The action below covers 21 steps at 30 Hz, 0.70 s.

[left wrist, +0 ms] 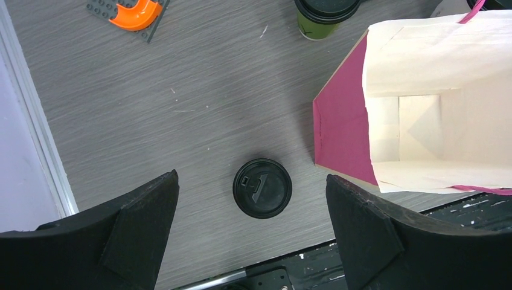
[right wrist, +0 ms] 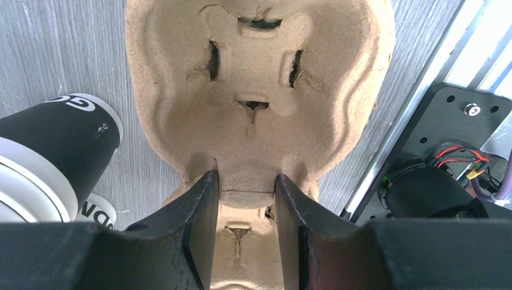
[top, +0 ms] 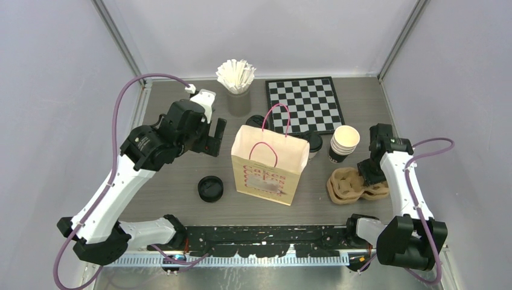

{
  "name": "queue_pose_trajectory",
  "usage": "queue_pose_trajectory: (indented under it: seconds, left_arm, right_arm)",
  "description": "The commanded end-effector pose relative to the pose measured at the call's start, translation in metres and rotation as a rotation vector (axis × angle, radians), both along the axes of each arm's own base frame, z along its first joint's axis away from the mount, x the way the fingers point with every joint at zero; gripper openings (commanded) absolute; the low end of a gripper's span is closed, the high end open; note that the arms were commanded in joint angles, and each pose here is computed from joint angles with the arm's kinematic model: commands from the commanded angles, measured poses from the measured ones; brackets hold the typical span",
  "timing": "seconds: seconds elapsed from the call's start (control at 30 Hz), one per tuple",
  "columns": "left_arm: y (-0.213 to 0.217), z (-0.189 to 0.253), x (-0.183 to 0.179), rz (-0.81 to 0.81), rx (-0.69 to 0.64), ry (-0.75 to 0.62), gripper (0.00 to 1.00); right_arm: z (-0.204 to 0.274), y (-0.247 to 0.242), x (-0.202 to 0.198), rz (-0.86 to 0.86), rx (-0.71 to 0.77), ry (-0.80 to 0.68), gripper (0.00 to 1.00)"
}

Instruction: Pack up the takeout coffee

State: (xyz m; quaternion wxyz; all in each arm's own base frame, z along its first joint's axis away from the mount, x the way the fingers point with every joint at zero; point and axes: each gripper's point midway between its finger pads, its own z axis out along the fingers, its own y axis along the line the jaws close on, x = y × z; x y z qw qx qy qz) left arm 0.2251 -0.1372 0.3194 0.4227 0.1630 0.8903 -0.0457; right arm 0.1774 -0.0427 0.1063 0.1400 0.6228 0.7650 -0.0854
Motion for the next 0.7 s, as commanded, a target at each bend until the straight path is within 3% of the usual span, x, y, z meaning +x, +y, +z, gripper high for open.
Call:
queue_pose_trajectory:
  seconds: [0.0, 0.57, 0.67]
  left_arm:
    - [-0.002, 0.008, 0.005, -0.012, -0.011, -0.046, 0.93]
    - [-0.004, 0.007, 0.002, -0.029, -0.021, -0.041, 0.93]
    - [-0.004, 0.007, 0.003, -0.028, -0.021, -0.042, 0.93]
  right_arm:
    - [0.021, -0.011, 0.004, 0.007, -0.06, -0.04, 0.37]
    - [-0.01, 0.003, 0.002, 0.013, 0.016, -0.012, 0.45]
    - [-0.006, 0.001, 0.003, 0.02, 0.007, -0.019, 0.41]
